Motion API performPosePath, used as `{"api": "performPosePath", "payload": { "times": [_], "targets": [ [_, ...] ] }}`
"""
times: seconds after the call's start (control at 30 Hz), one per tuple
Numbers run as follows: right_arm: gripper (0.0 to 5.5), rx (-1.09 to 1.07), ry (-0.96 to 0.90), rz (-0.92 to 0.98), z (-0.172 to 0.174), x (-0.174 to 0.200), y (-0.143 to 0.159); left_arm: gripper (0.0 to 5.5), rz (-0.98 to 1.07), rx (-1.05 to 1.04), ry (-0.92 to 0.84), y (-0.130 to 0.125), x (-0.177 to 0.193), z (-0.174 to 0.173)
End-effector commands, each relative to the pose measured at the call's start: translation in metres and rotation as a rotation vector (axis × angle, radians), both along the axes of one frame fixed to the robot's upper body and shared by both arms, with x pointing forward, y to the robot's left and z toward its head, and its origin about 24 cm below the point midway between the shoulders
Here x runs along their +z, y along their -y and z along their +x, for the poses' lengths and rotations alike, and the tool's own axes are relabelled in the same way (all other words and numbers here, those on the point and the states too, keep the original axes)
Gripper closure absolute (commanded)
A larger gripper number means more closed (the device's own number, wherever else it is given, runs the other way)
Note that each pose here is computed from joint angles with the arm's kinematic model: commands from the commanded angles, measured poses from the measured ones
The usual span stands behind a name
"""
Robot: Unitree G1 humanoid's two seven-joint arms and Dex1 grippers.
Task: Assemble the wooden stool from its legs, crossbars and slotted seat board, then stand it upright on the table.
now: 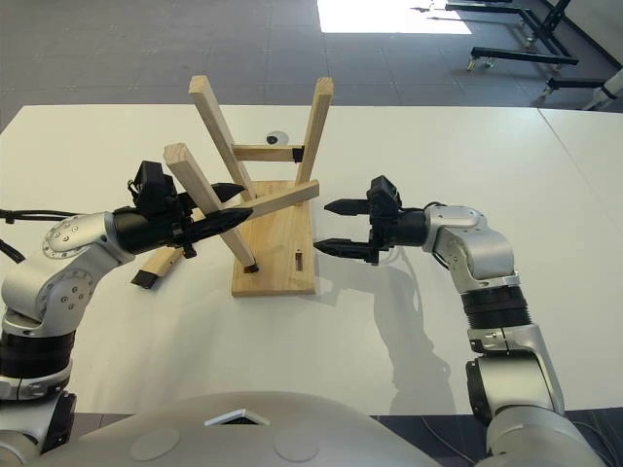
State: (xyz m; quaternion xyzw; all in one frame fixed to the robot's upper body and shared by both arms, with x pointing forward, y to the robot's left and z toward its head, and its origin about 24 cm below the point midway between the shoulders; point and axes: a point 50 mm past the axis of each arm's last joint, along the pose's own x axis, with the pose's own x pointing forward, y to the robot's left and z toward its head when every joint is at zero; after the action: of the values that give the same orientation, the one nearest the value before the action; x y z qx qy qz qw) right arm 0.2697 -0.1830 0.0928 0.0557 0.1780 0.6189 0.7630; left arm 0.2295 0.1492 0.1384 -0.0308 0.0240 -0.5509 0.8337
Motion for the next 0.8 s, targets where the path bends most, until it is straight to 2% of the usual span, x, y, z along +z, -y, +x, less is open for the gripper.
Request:
{"api": "performPosePath", "payload": {
  "times": [0.03, 0.37, 0.8],
  "targets": [
    [0.1, 0.012, 0.002, -0.019, 0.001, 0.004, 0.001, 3.47, 0.019, 0.012, -0.02, -0.002, -0.006, -0.004],
    [0.1, -0.006, -0.01, -0.003, -0.003, 0.0, -0.001, 3.47, 0.067, 0.002, 0.055, -0.017, 0.028, 0.009],
    [0.1, 0.009, -0.02, -0.012, -0.006, 0.0, 0.0, 3.47, 0.059, -0.009, 0.003, -0.016, 0.009, 0.005]
  ]
}}
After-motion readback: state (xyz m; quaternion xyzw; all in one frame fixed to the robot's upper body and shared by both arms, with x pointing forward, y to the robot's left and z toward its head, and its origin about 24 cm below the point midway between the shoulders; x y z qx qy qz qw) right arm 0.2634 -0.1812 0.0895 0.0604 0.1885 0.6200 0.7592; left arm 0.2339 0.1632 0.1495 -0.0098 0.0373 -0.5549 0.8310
